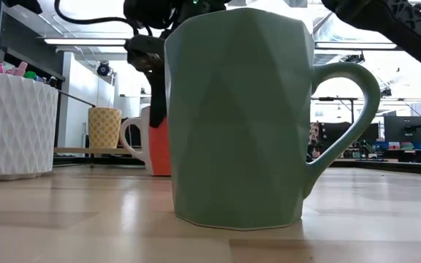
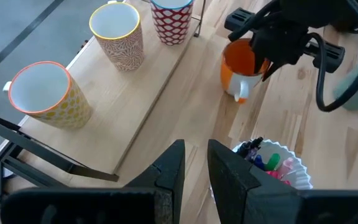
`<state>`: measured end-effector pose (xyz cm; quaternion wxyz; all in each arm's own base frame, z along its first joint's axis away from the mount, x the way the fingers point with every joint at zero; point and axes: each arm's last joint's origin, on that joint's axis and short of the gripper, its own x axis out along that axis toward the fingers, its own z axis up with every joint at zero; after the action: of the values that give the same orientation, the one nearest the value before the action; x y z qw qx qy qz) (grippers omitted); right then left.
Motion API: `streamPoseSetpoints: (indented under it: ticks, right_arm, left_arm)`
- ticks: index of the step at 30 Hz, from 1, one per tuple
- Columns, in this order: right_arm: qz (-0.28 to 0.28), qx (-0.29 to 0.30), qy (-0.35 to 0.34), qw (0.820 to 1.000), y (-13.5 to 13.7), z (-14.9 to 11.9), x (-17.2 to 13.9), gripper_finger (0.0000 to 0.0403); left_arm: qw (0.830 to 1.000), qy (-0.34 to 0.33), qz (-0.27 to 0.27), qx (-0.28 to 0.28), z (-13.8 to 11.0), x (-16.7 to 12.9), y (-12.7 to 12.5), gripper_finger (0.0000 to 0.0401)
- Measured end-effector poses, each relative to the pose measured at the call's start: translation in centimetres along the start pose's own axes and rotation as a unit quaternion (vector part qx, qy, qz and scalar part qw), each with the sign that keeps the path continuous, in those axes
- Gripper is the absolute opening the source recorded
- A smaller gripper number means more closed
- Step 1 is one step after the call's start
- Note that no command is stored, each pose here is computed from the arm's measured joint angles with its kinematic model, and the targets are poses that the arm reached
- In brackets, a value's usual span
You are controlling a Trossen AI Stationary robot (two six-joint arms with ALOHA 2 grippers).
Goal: Place coffee mugs
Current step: Move the orange mug to the center of the table, then adjust the colored mugs on the shelf
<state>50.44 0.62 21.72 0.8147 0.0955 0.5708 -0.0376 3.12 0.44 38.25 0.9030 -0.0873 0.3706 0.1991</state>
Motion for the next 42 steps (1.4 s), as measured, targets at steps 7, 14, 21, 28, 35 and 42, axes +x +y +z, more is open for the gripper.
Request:
streamPoseSetpoints:
  ticks: [7, 14, 21, 28, 35, 42]
  right_arm:
    - [0.000, -0.001, -0.022, 1.000, 0.1, 0.4, -0.3, 0.0094]
    - [0.003, -0.001, -0.051, 0.999, 0.2, 0.8, -3.2, 0.0103]
    - [-0.038, -0.008, -0.100, 0.994, 0.0, 1.1, -6.6, 0.0103]
    - [-0.098, 0.002, -0.143, 0.985, -3.2, 2.2, -7.5, 0.0103]
    - [-0.074, 0.048, -0.188, 0.978, -7.4, 3.4, -8.5, 0.0103]
    - [-0.064, 0.075, -0.206, 0.974, -11.6, 3.8, -9.2, 0.0103]
  left_arm:
    - [1.000, 0.000, 0.000, 0.000, 0.0, 0.0, 0.0, 0.0060]
    - [1.000, 0.000, 0.000, 0.001, 0.0, 0.0, 0.0, 0.0060]
    - [1.000, -0.001, 0.002, 0.003, 0.0, 0.0, 0.0, 0.0060]
    - [1.000, -0.001, 0.002, 0.003, 0.0, 0.0, 0.0, 0.0060]
    - [1.000, -0.002, 0.003, 0.010, 0.0, 0.0, 0.0, 0.0060]
    - [1.000, -0.008, 0.012, 0.010, 0.0, 0.0, 0.1, 0.0060]
